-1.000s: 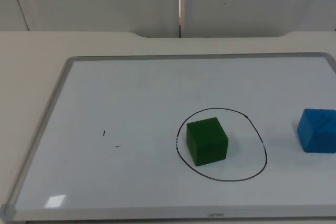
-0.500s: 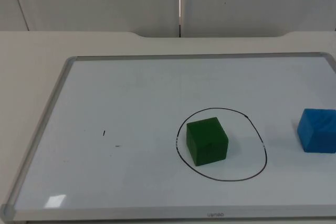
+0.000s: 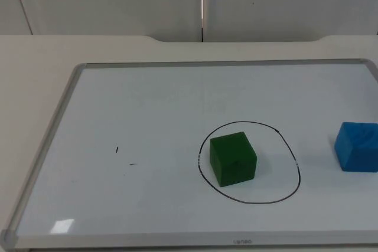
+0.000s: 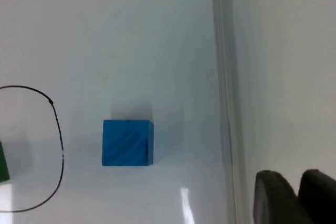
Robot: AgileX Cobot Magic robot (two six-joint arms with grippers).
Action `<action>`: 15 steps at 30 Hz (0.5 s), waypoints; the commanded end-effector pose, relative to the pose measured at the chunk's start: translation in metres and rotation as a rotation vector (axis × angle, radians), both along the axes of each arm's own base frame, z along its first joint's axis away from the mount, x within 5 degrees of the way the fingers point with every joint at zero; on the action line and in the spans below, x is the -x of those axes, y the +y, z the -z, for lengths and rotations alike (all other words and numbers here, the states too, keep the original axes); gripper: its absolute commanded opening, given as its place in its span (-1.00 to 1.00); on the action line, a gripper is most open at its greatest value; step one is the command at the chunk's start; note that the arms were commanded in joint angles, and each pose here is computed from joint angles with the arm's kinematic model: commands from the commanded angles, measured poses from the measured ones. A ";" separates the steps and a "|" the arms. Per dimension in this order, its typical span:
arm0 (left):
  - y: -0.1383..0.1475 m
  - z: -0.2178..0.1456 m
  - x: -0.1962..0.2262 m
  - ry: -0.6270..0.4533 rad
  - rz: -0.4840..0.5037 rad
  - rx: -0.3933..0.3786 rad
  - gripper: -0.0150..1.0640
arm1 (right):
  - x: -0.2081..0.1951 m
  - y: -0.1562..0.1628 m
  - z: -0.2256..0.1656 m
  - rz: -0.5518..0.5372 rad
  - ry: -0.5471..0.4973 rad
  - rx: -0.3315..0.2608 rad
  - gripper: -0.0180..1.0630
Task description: Push the two cubes into the marked area.
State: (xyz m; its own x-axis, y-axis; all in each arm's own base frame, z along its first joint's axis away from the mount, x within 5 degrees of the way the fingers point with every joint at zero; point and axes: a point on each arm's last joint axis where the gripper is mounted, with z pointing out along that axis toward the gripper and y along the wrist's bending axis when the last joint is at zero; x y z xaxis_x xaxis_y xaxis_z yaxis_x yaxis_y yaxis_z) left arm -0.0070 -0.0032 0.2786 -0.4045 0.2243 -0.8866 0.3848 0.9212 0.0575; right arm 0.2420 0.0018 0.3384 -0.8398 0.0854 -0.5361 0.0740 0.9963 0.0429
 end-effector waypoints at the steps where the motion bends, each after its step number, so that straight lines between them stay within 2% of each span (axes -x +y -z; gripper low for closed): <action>1: 0.000 0.002 0.000 0.005 -0.003 -0.005 -0.98 | -0.007 0.000 0.002 0.000 -0.005 0.004 -0.73; 7: 0.000 0.002 0.000 0.005 -0.003 -0.005 -0.98 | -0.023 0.000 0.020 -0.001 0.029 0.010 -0.73; 15: 0.000 0.002 0.000 0.005 -0.003 -0.005 -0.98 | -0.047 0.000 0.054 -0.006 0.138 0.014 -0.73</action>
